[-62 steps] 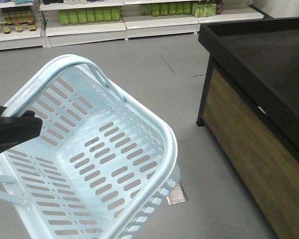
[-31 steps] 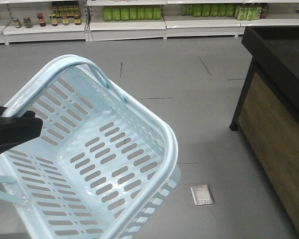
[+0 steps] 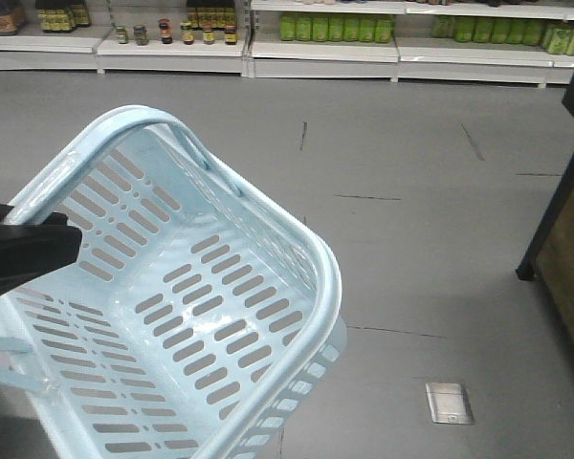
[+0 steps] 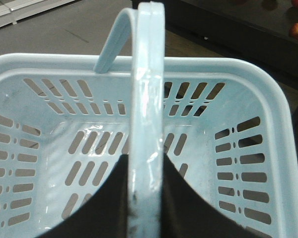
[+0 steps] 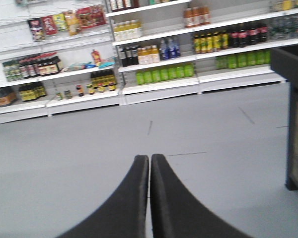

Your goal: Pick three apples into basket with both arms

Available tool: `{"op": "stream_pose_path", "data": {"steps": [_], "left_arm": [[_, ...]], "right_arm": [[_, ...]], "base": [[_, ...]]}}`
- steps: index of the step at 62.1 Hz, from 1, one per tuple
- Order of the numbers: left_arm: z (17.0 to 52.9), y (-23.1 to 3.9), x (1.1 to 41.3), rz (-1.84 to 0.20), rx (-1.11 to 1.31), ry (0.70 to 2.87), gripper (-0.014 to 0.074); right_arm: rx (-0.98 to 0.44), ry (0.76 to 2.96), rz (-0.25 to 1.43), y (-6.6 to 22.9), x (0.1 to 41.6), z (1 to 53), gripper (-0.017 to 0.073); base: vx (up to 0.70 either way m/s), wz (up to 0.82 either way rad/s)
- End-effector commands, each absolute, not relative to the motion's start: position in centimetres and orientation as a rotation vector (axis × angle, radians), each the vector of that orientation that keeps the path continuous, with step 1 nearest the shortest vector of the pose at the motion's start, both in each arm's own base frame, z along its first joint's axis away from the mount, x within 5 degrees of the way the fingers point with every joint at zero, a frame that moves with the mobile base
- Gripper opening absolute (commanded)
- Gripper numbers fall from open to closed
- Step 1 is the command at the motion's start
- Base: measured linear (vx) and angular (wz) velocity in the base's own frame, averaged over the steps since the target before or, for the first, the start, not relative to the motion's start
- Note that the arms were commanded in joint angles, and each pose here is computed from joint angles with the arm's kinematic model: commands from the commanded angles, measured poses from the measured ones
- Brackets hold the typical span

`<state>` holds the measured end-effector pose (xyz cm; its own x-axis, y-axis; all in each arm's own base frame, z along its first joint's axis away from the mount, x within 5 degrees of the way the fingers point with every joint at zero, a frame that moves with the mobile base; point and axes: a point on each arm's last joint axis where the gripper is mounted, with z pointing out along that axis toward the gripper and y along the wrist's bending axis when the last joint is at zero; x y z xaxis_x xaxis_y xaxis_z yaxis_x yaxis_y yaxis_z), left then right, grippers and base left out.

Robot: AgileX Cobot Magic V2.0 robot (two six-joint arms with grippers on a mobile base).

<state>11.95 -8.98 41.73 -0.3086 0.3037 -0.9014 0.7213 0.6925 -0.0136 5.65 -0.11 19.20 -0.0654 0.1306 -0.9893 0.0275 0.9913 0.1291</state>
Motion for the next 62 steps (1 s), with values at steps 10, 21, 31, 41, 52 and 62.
{"op": "stream_pose_path", "data": {"steps": [10, 21, 31, 41, 52, 62], "left_arm": [[43.57, -8.91, 11.81, -0.550, 0.719, 1.782, -0.0006], [43.57, -8.91, 11.81, -0.550, 0.719, 1.782, -0.0006], [43.57, -8.91, 11.81, -0.550, 0.719, 1.782, -0.0006], [43.57, -8.91, 11.81, -0.550, 0.719, 1.782, -0.0006], [43.57, -8.91, 11.81, -0.550, 0.719, 1.782, -0.0006], [43.57, -8.91, 11.81, -0.550, 0.719, 1.782, -0.0006]], "right_arm": [[0.108, 1.562, 0.072, -0.13, 5.64, 19.50, -0.0005], [0.108, 1.562, 0.072, -0.13, 5.64, 19.50, -0.0005], [0.108, 1.562, 0.072, -0.13, 5.64, 19.50, -0.0005], [0.108, 1.562, 0.072, -0.13, 5.64, 19.50, -0.0005], [0.108, 1.562, 0.072, -0.13, 5.64, 19.50, -0.0005], [0.108, 1.562, 0.072, -0.13, 5.64, 19.50, -0.0005]], "base": [[0.11, 0.40], [0.12, 0.36], [0.13, 0.30], [0.14, 0.19], [0.15, 0.08], [0.17, 0.00]]}}
